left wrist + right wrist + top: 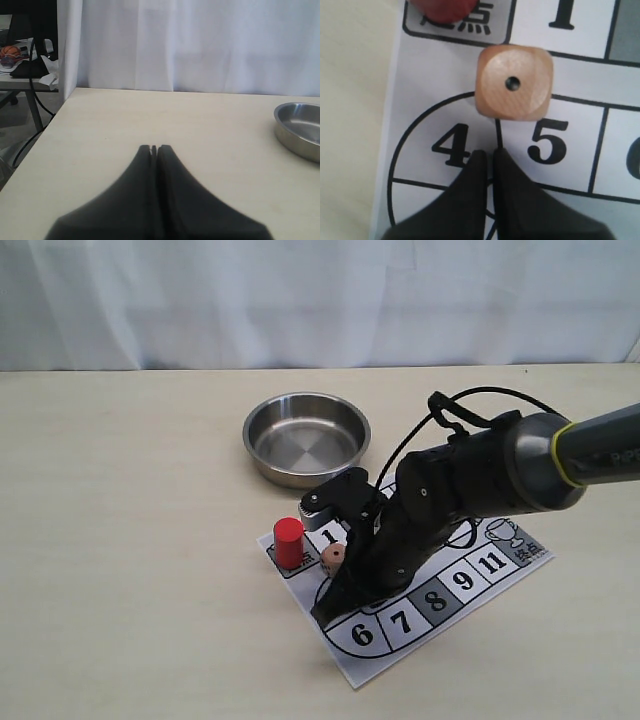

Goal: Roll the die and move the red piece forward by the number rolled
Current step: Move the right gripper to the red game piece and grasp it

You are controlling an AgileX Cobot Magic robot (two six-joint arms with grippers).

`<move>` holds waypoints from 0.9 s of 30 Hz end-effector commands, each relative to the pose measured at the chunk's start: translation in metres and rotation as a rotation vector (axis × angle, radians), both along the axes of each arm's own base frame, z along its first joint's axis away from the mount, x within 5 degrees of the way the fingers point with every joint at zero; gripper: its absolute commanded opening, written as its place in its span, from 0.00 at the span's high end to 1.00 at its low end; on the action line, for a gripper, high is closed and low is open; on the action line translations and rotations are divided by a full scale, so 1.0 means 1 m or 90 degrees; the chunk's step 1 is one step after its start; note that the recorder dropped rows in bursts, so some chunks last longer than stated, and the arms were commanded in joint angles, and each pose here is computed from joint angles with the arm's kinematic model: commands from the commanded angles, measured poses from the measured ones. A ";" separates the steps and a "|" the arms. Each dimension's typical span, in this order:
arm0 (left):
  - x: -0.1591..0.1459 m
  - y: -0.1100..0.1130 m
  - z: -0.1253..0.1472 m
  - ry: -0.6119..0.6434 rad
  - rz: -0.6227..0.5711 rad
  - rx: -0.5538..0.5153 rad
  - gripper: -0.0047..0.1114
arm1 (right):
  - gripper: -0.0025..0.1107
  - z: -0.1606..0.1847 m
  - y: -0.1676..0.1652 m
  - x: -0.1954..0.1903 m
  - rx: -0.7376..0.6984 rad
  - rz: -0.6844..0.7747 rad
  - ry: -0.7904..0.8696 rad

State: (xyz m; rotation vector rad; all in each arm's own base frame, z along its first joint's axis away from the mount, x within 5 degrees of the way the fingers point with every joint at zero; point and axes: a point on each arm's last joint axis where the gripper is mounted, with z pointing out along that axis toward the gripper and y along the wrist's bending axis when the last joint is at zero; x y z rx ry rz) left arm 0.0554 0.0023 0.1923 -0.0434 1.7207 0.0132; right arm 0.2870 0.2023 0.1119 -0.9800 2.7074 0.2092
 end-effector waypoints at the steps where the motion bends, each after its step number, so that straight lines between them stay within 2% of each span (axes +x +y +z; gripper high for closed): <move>1: 0.000 0.000 0.000 -0.007 0.000 -0.002 0.96 | 0.94 0.021 -0.001 -0.003 0.011 0.007 -0.019; 4: 0.000 0.000 0.000 -0.007 0.000 -0.002 0.96 | 0.88 0.039 -0.002 -0.004 0.031 0.001 -0.039; 7: 0.000 0.000 0.000 -0.007 0.000 -0.002 0.96 | 0.61 0.061 -0.001 -0.002 0.062 0.001 -0.091; 9: 0.000 0.000 0.000 -0.007 0.000 -0.002 0.96 | 0.47 0.065 0.003 0.001 0.105 -0.033 -0.107; 10: 0.000 0.000 0.000 -0.007 0.000 -0.002 0.96 | 0.45 0.066 0.004 0.002 0.115 -0.041 -0.113; 15: 0.000 0.000 0.000 -0.007 0.000 -0.002 0.96 | 0.44 0.069 0.017 0.017 0.141 -0.061 -0.104; 21: 0.000 0.000 0.000 -0.003 0.000 -0.004 0.96 | 0.44 0.065 0.035 0.037 0.146 -0.027 -0.086; 27: 0.000 0.000 0.000 -0.003 0.000 -0.004 0.96 | 0.44 0.045 0.042 0.044 0.138 -0.015 -0.055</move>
